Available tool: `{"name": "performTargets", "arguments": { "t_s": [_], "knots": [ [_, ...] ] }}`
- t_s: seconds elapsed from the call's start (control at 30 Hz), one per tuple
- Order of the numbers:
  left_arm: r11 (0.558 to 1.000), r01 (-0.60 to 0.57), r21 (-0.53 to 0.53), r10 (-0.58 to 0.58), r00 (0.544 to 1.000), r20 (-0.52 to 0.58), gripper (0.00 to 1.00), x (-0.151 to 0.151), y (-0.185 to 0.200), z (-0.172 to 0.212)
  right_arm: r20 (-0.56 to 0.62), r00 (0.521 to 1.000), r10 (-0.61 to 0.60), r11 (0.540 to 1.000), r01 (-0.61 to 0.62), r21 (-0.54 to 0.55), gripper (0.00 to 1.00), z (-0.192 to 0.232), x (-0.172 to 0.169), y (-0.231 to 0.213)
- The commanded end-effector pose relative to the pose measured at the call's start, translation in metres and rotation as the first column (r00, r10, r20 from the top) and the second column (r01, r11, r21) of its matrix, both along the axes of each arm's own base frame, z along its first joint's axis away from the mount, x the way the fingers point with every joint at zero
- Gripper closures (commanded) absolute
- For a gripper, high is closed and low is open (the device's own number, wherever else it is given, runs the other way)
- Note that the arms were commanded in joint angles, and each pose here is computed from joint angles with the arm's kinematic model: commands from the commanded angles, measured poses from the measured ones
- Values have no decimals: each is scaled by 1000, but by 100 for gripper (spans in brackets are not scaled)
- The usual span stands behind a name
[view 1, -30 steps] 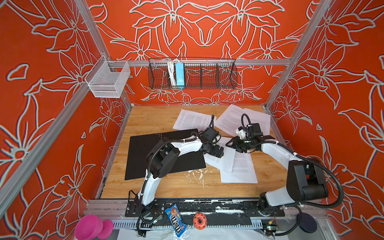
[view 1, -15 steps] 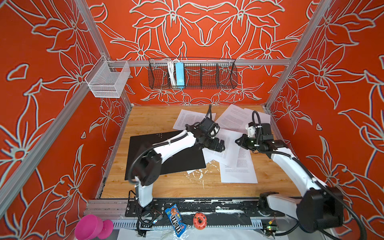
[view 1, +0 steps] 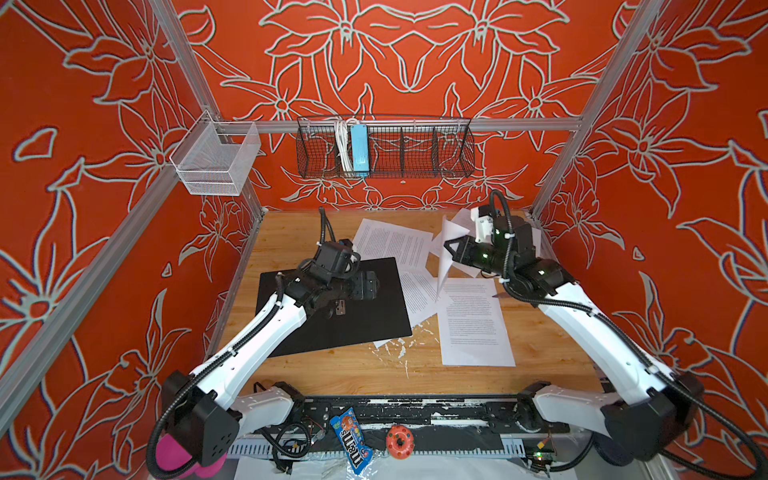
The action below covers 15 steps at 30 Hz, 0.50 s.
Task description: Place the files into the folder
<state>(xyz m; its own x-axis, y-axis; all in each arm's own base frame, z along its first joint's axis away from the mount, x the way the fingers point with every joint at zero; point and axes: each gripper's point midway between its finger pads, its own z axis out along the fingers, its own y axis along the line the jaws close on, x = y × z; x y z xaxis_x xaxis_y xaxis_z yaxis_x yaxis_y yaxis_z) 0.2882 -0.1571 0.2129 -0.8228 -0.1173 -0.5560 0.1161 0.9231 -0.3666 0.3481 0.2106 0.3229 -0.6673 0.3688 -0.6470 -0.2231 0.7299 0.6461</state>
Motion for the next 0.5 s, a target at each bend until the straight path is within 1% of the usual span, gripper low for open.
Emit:
{"name": "performTargets", "arguments": {
  "t_s": [0.0,0.03,0.13,0.2,0.27,0.4,0.47],
  "knots": [
    [999,-36,17,35,998,43,2,-10,17,14,55,998,-4,996,0,86,100,32,25,35],
    [998,-50,29,49,997,53,2,-12,23,15,54,998,22,995,-27,93,100,36,31,52],
    [997,-71,40,68,995,73,2,-17,32,18,55,990,126,978,-134,161,100,50,49,97],
    [996,-76,42,72,995,75,2,-20,35,19,42,985,165,968,-170,187,100,53,63,115],
    [994,-83,67,78,994,73,2,-23,41,17,54,980,190,960,-197,197,100,58,72,126],
    [986,-110,129,102,993,61,2,-27,54,5,58,989,137,979,-144,142,100,41,85,120],
    [987,-122,100,114,990,76,2,-29,57,3,50,995,91,989,-96,112,100,19,91,113]
  ]
}}
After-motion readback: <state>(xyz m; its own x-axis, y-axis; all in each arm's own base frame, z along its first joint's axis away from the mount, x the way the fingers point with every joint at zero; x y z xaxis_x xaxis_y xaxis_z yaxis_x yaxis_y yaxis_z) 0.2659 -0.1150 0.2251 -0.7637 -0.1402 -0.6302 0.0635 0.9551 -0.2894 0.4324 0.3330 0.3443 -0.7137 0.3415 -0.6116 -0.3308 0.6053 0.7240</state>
